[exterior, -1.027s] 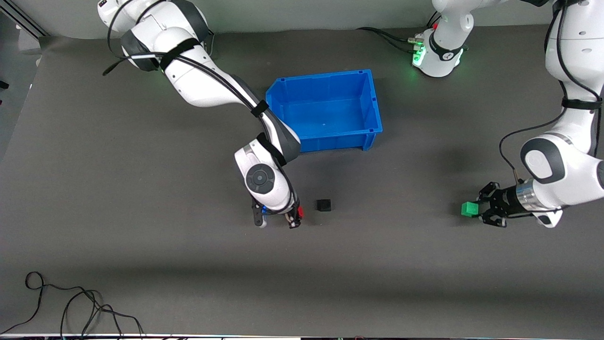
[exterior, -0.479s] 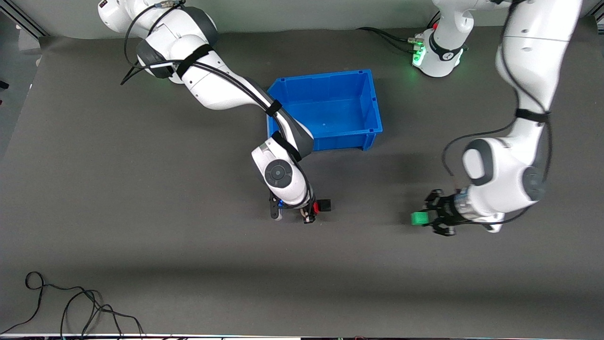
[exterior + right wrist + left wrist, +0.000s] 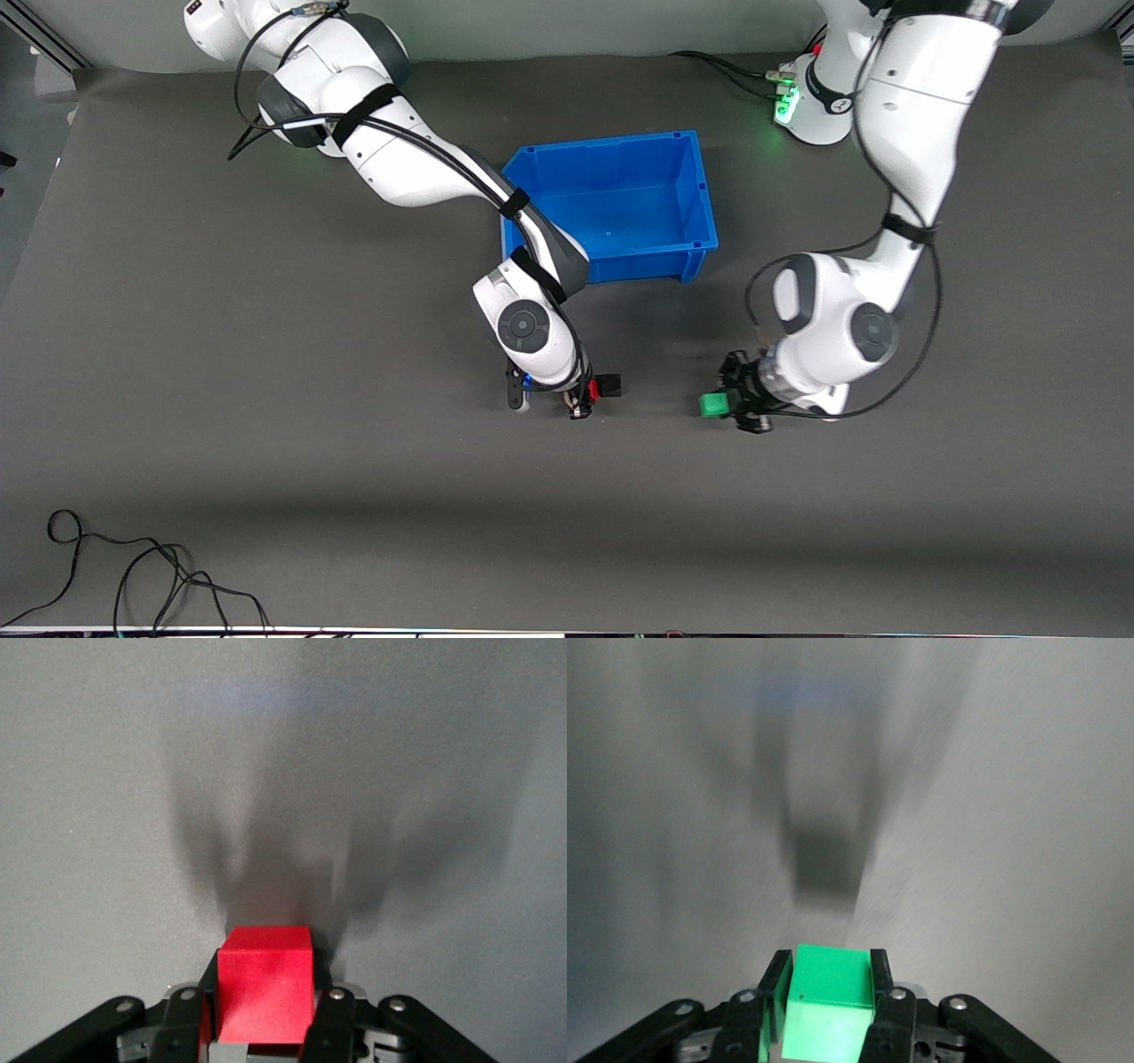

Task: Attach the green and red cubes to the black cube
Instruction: 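Place the red cube beside the black cube while the left gripper brings green, then open both grippers and lift them away from the cube row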

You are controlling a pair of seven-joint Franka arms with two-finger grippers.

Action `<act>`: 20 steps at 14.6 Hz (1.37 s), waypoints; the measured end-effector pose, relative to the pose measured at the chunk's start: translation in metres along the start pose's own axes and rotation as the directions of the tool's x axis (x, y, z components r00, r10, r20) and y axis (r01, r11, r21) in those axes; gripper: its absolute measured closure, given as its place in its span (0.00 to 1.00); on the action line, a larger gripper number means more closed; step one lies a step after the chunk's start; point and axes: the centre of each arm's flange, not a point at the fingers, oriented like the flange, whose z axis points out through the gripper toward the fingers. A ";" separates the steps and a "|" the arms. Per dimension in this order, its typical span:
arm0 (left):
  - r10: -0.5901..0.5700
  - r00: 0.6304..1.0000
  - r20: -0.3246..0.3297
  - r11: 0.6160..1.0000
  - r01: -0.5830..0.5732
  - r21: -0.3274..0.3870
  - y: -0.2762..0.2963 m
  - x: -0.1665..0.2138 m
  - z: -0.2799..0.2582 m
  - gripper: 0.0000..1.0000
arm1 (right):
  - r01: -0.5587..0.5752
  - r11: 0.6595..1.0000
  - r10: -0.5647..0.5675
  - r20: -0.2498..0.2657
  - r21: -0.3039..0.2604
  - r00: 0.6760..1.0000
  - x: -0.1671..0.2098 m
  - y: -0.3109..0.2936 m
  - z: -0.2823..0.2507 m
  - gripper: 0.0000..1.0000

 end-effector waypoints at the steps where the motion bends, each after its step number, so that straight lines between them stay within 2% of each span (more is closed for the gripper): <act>1: 0.008 1.000 0.001 1.000 -0.008 -0.003 -0.009 -0.012 0.008 0.63 | 0.000 1.000 0.000 0.002 0.000 1.000 -0.001 0.000 0.000 0.61; 7: 0.027 1.000 0.006 0.999 -0.027 -0.026 -0.050 -0.054 0.045 0.63 | -0.002 1.000 0.002 0.006 0.003 1.000 -0.003 0.000 0.001 0.61; 16: 0.008 1.000 0.011 0.999 -0.007 -0.031 -0.072 -0.076 0.063 0.63 | -0.003 1.000 0.003 0.008 0.005 1.000 -0.003 0.000 0.001 0.61; 17: -0.003 1.000 0.012 0.999 0.003 -0.032 -0.072 -0.078 0.064 0.63 | -0.005 1.000 0.005 0.008 0.004 1.000 -0.003 0.000 0.002 0.57; 20: -0.013 1.000 0.014 0.999 0.013 -0.041 -0.074 -0.081 0.065 0.62 | -0.007 1.000 0.007 0.005 -0.002 1.000 -0.003 0.002 0.008 0.29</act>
